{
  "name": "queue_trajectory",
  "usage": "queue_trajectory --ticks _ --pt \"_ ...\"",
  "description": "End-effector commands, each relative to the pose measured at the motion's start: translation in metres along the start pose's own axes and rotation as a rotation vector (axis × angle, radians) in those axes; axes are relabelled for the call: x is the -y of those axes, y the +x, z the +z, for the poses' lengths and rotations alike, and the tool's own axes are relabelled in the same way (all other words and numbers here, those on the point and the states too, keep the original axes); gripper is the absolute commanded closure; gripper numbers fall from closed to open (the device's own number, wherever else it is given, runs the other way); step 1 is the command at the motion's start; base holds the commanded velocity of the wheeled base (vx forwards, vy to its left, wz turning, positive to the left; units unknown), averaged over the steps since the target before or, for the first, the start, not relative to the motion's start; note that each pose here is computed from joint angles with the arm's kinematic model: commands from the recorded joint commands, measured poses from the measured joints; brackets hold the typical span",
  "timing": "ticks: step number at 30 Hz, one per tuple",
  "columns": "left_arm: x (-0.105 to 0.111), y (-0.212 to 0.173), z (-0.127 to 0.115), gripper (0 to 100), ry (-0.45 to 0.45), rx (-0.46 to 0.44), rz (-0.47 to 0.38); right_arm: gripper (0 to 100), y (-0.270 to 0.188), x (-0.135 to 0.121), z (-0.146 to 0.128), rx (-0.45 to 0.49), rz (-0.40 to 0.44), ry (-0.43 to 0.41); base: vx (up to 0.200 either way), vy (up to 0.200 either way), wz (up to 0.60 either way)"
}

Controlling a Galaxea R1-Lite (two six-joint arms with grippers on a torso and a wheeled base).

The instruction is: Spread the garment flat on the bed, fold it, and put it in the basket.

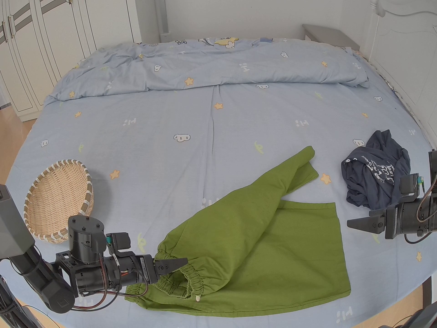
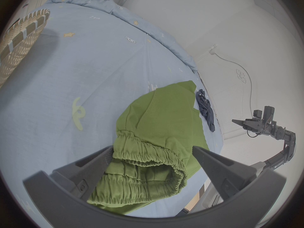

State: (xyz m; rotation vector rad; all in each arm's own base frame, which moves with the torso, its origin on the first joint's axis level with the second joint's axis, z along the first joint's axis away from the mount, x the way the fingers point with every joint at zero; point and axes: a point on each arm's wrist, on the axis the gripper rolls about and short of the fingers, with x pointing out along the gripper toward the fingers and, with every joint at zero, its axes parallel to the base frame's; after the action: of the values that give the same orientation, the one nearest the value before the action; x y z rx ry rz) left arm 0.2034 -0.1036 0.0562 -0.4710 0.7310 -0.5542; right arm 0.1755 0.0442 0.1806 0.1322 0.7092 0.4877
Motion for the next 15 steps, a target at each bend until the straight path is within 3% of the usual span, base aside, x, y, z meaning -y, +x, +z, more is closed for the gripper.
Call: queue_trajectory --ticks 1,15 --pt "0.0022 -0.0012 -0.0013 0 0.005 -0.003 -0.008 0 0.0000 -0.0003 0.0001 0.000 0.002 -0.001 0.000 0.000 0.00" --pt "-0.0019 0.0078 -0.0021 0 0.000 -0.017 0.002 0 0.0000 -0.0003 0.0001 0.000 0.002 -0.001 0.000 0.000 0.00"
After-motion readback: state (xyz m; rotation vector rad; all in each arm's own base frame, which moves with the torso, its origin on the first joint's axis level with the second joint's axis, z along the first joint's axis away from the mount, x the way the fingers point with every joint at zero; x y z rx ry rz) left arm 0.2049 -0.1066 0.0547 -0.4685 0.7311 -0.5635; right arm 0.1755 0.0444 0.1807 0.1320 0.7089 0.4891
